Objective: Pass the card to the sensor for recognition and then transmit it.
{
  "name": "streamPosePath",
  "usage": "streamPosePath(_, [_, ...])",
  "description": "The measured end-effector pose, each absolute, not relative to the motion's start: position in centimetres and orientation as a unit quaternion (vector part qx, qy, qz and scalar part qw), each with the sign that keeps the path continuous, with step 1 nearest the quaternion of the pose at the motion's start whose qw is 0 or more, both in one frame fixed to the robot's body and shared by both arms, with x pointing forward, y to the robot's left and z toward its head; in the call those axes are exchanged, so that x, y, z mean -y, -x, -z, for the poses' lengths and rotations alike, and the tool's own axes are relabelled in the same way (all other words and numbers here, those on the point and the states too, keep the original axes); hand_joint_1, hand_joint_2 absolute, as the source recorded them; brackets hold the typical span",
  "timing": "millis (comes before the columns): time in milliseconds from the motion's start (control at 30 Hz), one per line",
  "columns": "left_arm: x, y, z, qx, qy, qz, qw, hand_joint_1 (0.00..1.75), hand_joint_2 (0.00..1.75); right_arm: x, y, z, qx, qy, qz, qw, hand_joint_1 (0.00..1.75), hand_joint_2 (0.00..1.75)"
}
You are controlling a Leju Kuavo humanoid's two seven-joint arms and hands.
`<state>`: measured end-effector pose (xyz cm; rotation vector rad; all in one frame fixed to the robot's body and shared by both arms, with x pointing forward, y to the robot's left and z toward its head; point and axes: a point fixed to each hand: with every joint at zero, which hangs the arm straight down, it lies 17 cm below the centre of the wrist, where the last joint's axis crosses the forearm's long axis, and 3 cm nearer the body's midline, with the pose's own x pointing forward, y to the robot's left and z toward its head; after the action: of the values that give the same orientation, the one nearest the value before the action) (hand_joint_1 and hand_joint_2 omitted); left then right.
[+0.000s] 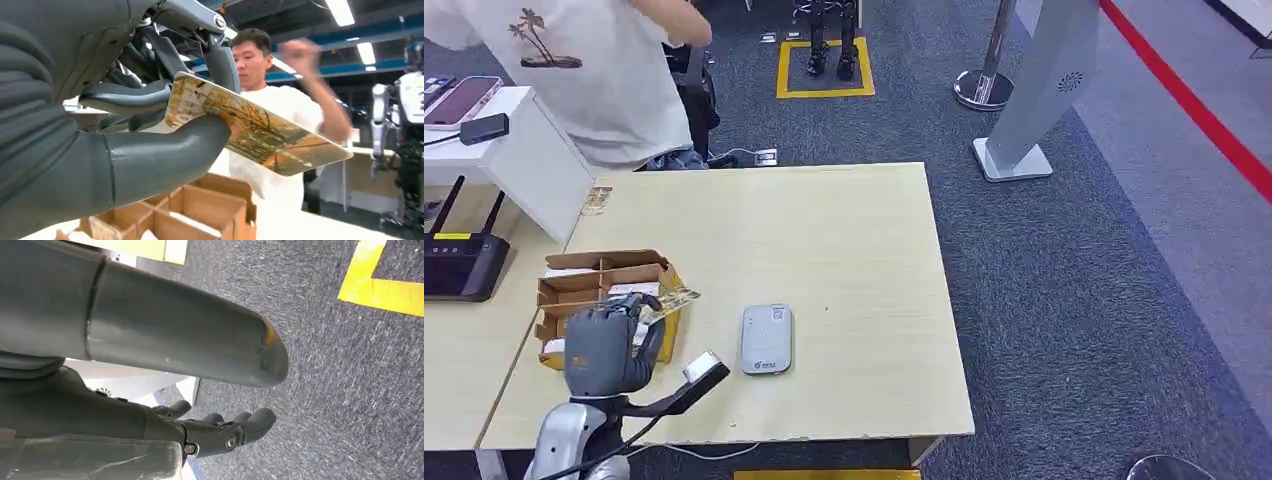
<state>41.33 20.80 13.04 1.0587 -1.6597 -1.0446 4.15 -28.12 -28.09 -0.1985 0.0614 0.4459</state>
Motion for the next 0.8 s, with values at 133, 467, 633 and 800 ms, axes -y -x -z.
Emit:
streamPosePath(133, [-20.9, -40.5, -11.3, 0.654, -0.435, 0.419, 0.455, 1.75, 1.75, 28.2, -4.1, 28.1, -0.031, 0.1, -0.223, 0.969, 0.0, 0.0])
streamPosePath(467, [-22.3, -40.5, -7.4, 0.604, -0.463, 0.457, 0.46, 1.75, 1.75, 28.8, -4.4, 28.1, -0.027, 0.108, -0.24, 0.964, 0.0, 0.0])
streamPosePath(633, [-22.9, -41.3, -6.6, 0.594, -0.468, 0.465, 0.459, 1.75, 1.75, 28.9, -4.5, 28.1, -0.025, 0.109, -0.251, 0.962, 0.0, 0.0])
streamPosePath(800, [-22.0, -42.0, -6.8, 0.614, -0.448, 0.462, 0.458, 1.75, 1.75, 28.8, -4.6, 28.1, -0.025, 0.107, -0.256, 0.96, 0.0, 0.0])
